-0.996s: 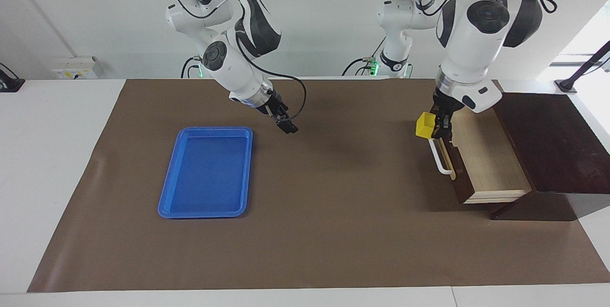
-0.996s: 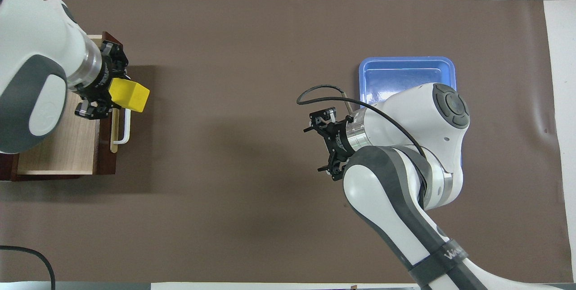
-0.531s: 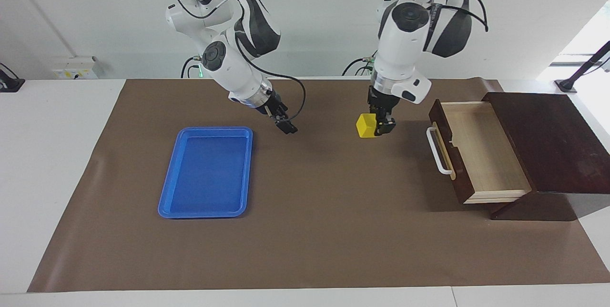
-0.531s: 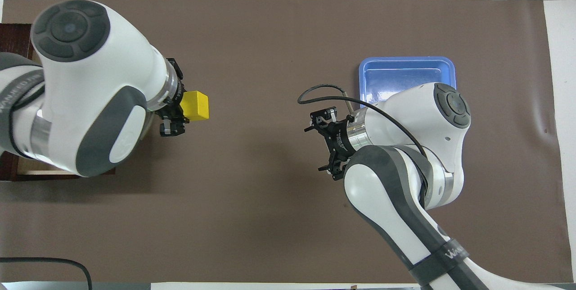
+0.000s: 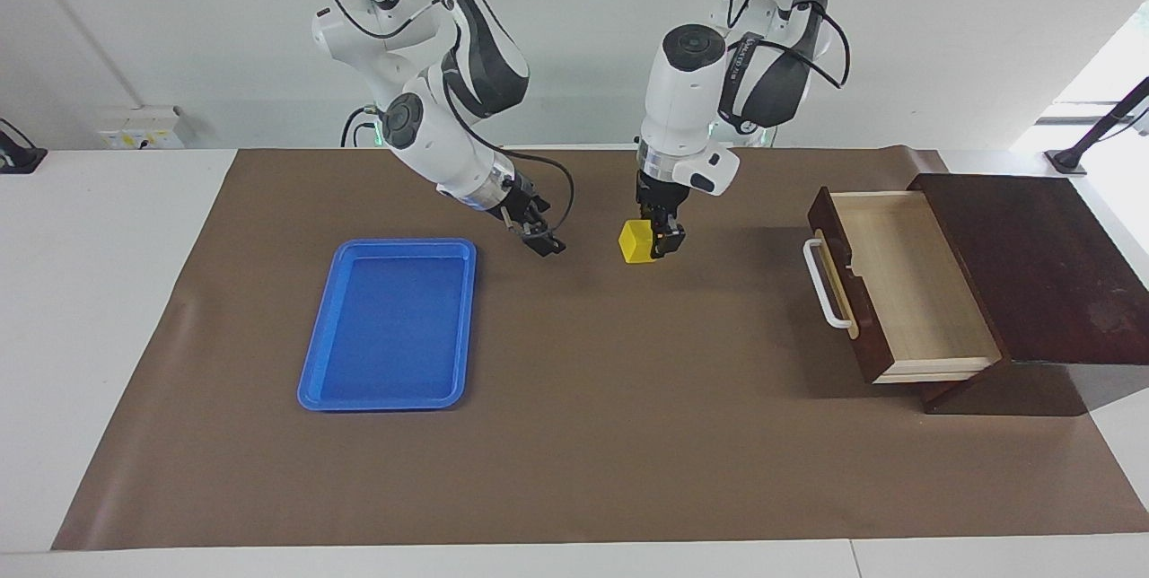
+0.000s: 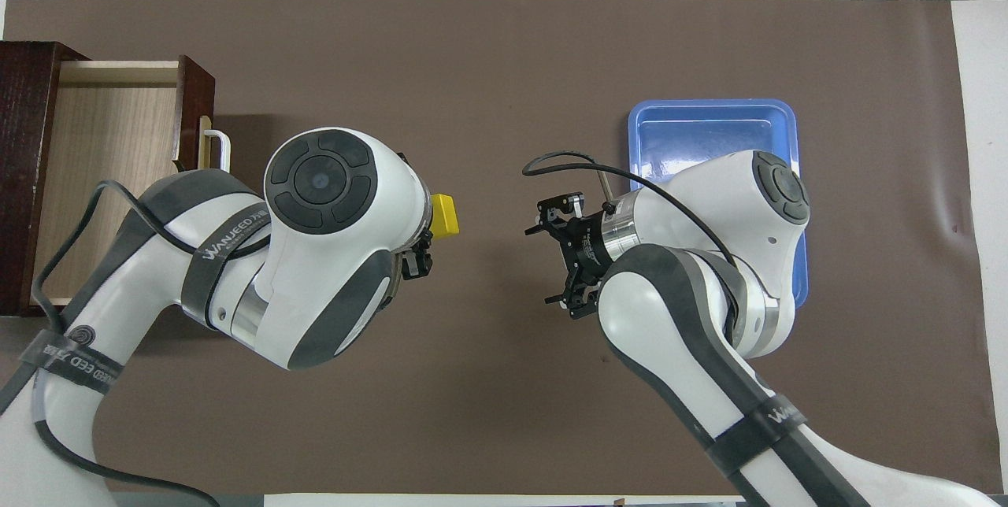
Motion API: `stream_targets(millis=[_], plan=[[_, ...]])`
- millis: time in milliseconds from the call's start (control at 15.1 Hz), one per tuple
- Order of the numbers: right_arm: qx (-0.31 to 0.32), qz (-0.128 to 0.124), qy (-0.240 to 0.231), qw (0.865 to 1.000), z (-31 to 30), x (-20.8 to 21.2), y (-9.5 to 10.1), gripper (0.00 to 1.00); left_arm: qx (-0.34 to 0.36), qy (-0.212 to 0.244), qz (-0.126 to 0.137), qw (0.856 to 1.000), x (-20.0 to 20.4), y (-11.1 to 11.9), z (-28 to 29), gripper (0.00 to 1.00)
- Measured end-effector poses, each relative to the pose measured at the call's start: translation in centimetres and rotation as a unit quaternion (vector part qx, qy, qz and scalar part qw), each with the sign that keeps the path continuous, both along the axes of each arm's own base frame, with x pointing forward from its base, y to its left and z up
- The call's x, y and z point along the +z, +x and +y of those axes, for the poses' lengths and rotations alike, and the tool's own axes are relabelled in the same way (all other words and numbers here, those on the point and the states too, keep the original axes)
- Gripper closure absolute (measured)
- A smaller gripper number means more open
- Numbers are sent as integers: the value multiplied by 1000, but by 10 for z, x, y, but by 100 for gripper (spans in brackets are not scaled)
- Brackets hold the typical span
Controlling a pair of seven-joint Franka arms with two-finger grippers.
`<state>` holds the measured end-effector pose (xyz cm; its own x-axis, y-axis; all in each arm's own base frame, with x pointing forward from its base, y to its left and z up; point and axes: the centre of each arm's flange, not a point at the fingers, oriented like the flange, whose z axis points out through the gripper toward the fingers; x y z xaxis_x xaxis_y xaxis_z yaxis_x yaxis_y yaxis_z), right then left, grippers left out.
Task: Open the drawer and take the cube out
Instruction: 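Lift the cube out with the left gripper toward the right gripper, then grasp the yellow cube with the right gripper from the left gripper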
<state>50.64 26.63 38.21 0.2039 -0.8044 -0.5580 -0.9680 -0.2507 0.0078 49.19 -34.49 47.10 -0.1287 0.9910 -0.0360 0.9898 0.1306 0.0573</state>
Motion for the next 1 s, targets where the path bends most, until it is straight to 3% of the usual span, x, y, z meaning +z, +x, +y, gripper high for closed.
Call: stream_targets(millis=[199,465,996], plan=[[-6,16,17,1000,17,-14,9,0,12,-8,-8,1000,4,-6,-10,45],[-12,8,36,999,51,5,20,0,13,-9,-7,1000,-1,-19,-25,45],[-25,6,34,999,67,9,19,0,16,-3,0,1000,-9,-21,-19,45]])
